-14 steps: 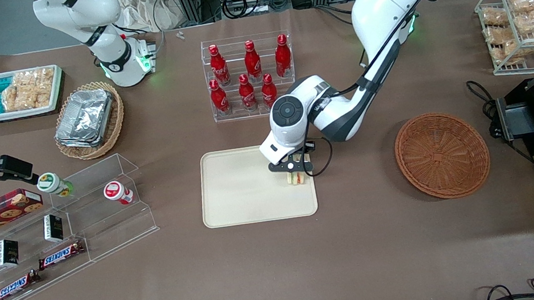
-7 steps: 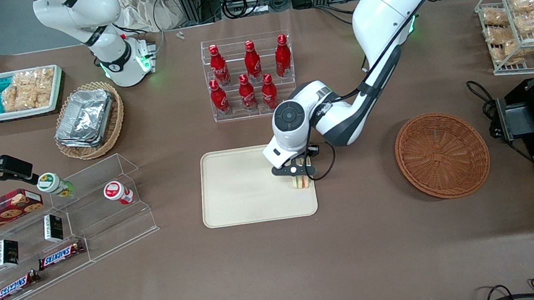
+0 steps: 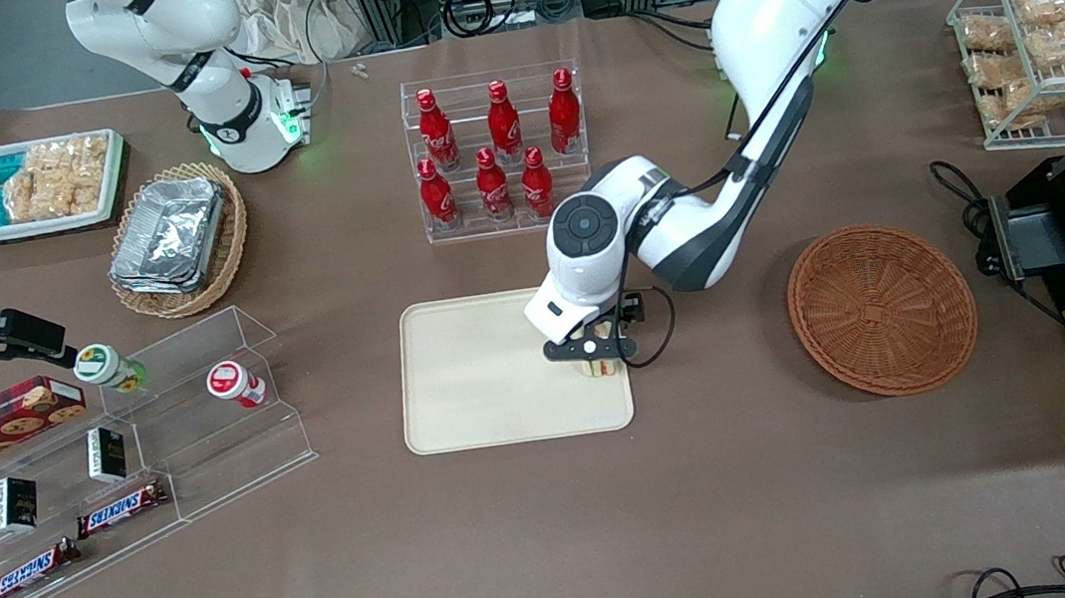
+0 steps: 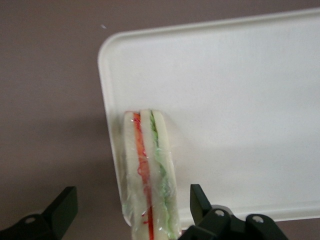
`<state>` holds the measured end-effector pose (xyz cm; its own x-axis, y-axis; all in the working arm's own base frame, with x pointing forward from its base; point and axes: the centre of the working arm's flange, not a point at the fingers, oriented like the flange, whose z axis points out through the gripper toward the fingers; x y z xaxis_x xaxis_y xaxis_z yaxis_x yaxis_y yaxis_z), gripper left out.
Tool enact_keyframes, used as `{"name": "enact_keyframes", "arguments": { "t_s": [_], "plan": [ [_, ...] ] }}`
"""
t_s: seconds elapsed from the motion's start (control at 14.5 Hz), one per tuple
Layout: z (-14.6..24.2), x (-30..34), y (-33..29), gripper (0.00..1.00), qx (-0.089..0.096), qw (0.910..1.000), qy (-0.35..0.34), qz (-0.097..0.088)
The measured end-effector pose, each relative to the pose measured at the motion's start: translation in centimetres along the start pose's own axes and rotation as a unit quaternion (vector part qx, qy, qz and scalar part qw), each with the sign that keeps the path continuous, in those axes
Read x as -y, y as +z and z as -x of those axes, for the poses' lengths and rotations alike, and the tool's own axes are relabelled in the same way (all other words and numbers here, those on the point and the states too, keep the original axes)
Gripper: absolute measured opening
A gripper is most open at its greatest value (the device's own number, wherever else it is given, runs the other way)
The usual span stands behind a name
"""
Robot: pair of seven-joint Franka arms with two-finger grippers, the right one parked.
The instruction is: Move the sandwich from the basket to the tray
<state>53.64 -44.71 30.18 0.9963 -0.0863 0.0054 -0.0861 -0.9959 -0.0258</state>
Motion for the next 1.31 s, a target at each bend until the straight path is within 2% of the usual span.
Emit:
{"name": "enact_keyframes", "arguments": {
  "t_s": [0.14,0.34,0.48,0.76,0.97,1.1,1.31],
  "plan": [
    [-0.9,2.3,-5.0,1.00,-0.004,0.9996,-0.027,-0.009],
    [-1.9,6.5,-12.2,1.00,-0.021,0.9977,-0.065,0.001],
    [-2.0,8.9,-14.9,1.00,-0.023,0.9969,-0.076,-0.005],
    [-1.1,11.9,-17.7,1.00,0.008,0.9978,-0.063,-0.018],
    [-1.1,19.1,-20.9,1.00,0.055,0.9980,-0.030,-0.008],
    [-0.7,24.3,-22.7,1.00,0.085,0.9961,-0.021,-0.011],
    [-0.2,31.7,-25.2,1.00,0.097,0.9951,-0.020,0.005]
  ]
}}
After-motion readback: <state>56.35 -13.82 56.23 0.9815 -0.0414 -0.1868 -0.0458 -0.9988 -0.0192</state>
